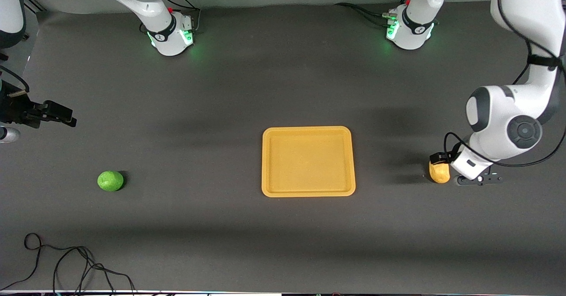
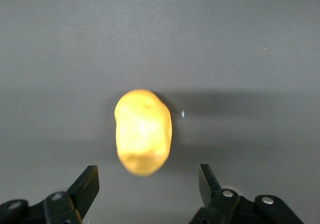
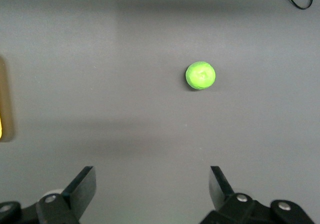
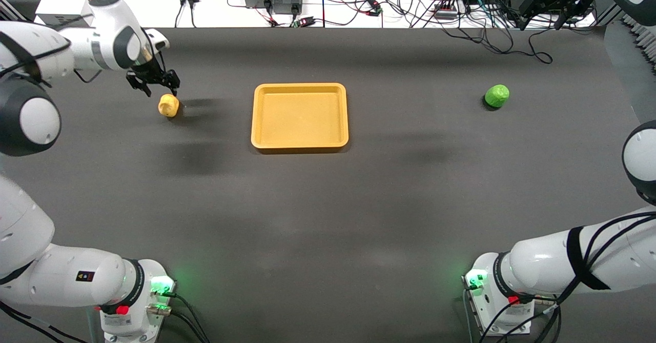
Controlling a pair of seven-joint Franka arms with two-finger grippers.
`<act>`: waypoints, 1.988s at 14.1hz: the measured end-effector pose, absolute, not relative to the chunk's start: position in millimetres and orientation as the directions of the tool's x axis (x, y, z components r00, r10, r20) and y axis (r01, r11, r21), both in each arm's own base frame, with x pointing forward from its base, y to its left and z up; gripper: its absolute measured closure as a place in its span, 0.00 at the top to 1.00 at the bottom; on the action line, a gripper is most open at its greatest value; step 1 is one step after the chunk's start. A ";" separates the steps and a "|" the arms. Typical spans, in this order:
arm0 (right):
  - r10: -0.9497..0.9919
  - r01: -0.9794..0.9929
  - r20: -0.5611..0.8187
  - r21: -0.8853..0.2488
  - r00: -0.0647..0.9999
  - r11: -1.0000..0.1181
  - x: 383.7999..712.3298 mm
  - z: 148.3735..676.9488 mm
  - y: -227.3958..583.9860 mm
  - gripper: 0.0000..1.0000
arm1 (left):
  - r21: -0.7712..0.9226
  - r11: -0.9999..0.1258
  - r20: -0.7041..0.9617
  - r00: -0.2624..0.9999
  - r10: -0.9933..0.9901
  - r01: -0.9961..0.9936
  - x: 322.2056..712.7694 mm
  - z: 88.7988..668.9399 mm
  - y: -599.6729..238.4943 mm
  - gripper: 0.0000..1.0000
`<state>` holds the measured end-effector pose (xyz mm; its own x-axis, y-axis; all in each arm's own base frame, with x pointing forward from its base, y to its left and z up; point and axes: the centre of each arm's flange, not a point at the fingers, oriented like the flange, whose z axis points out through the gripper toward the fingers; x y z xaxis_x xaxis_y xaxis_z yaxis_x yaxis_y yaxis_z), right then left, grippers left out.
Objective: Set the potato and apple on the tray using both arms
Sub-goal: 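Lower the left gripper over the potato and close on it, then carry the potato onto the tray with the left gripper and release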
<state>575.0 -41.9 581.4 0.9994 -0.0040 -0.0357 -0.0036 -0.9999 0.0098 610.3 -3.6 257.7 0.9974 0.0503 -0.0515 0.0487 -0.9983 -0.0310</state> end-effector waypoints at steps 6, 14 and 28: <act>-0.006 -0.005 -0.037 0.010 0.999 -1.000 575.2 580.8 -42.8 1.00 | -0.044 -0.998 -0.056 0.997 0.046 0.043 609.0 187.3 5.7 0.82; -0.007 -0.007 -0.037 0.010 0.999 -1.000 575.1 580.9 -43.7 1.00 | -0.025 -1.000 -0.055 0.998 0.014 0.013 620.8 277.6 -2.3 0.64; -0.009 -0.009 -0.035 0.010 0.999 -1.000 575.3 581.4 -44.9 1.00 | 0.099 -0.994 -0.055 0.998 0.031 0.036 563.4 233.0 -355.5 0.64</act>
